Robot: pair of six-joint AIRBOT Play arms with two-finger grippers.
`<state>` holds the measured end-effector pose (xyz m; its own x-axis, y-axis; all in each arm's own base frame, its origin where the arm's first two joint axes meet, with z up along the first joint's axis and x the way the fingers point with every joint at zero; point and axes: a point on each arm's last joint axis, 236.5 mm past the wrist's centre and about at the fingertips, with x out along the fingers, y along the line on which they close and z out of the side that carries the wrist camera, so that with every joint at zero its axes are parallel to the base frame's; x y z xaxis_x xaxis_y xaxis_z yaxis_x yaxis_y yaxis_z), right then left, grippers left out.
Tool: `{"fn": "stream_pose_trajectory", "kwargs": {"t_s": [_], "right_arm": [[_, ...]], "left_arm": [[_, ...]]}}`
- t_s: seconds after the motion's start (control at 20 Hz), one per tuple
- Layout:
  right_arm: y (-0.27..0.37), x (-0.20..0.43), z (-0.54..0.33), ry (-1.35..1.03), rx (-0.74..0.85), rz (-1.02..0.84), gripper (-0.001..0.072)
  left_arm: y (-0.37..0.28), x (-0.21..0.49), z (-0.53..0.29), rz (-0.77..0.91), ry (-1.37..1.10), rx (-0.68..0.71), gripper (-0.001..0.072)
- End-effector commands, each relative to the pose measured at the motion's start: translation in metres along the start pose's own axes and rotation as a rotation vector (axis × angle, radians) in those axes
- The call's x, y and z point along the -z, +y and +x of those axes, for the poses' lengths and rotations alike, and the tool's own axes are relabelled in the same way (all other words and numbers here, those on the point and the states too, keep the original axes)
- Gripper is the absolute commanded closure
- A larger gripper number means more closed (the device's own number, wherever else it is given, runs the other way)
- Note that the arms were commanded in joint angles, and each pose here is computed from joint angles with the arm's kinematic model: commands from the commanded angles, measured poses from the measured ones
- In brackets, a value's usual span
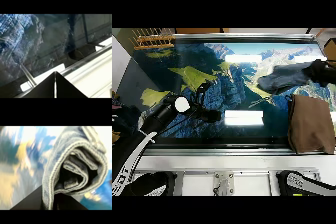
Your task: Fold the clothes and pants, and hang the long-sleeved shirts on hangers.
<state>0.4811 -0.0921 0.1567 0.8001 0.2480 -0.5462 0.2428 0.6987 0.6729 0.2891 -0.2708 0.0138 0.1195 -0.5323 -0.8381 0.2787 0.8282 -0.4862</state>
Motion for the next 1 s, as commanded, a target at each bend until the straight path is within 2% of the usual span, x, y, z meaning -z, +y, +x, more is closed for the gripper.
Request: {"fn": "stream_pose_trajectory", "kwargs": {"t_s": [0.0, 0.25, 0.45, 0.95], "right_arm": [[-0.028, -0.048, -0.043, -0.131, 0.066, 0.069, 0.0676], [-0.036, -0.079, -0.099, -0.293, 0.128, 0.097, 0.0676], [-0.024, -0.065, -0.133, -0.305, 0.197, 0.078, 0.0675], [-0.137, 0.055, -0.197, -0.04, 0.757, 0.133, 0.0675]], "left_arm": [[0.0, 0.0, 0.0, 0.001, 0.0, 0.0, 0.0684], [0.0, 0.0, 0.0, 0.002, -0.001, -0.001, 0.0685], [0.0, -0.001, 0.0, 0.002, -0.005, -0.001, 0.0685], [0.002, -0.003, 0.0, 0.006, -0.011, -0.007, 0.0685]]}}
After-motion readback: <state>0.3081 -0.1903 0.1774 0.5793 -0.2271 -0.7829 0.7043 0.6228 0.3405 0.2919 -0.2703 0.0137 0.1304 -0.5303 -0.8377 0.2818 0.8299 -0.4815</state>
